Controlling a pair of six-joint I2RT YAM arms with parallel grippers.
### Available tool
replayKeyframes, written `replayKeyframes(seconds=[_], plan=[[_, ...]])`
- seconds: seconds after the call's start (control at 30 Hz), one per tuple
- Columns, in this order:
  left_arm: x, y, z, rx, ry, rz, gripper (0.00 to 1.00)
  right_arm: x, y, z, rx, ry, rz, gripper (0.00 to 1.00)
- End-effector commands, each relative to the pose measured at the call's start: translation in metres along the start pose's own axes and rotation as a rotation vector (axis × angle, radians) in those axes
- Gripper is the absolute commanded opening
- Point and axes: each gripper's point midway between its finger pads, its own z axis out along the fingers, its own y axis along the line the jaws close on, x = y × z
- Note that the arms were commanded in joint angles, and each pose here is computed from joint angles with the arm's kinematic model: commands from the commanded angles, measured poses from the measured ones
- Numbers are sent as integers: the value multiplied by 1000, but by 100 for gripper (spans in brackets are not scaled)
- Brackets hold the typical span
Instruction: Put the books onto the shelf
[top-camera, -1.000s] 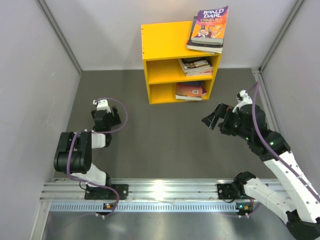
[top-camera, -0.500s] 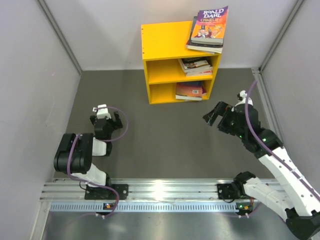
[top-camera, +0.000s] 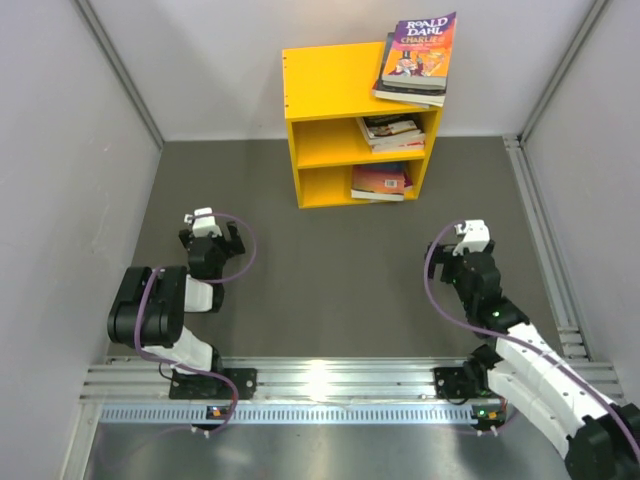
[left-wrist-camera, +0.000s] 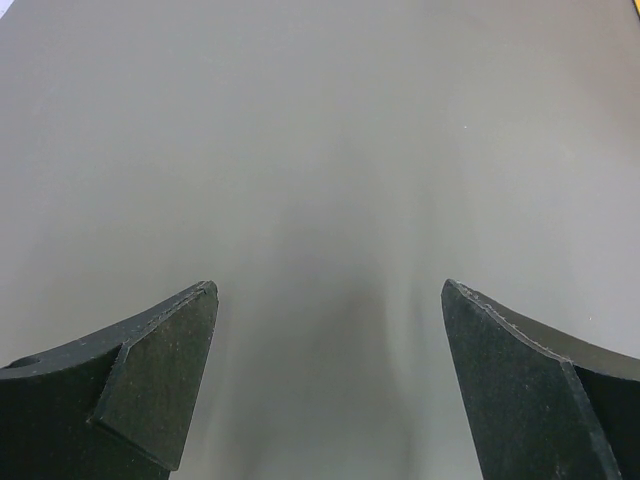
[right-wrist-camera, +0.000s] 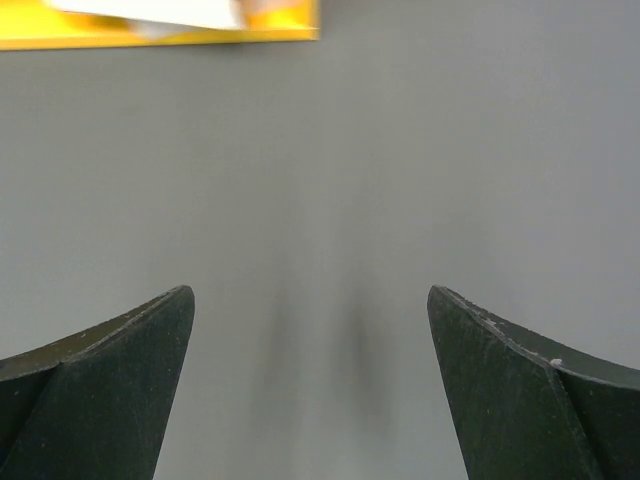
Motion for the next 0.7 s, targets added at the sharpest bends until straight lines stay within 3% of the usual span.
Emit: replayKeyframes(seconds=[0.0,0.33,0.5,0.57,0.67], plan=[[-20,-2,2,4,-78,-4,99,-44,-30,12,81,-251,20,100],[-21,-2,2,5,-81,-4,99,-10,-102,38,300,-243,174,100],[-21,-2,2,5,-81,-4,99,-34,-118,46,333,-379,240,100],[-21,-2,2,4,-80,-2,99,-30,-123,60,355,-315,224,100],[-22,-2,2,4,-83,-4,99,-47,-115,72,277,-361,117,100]])
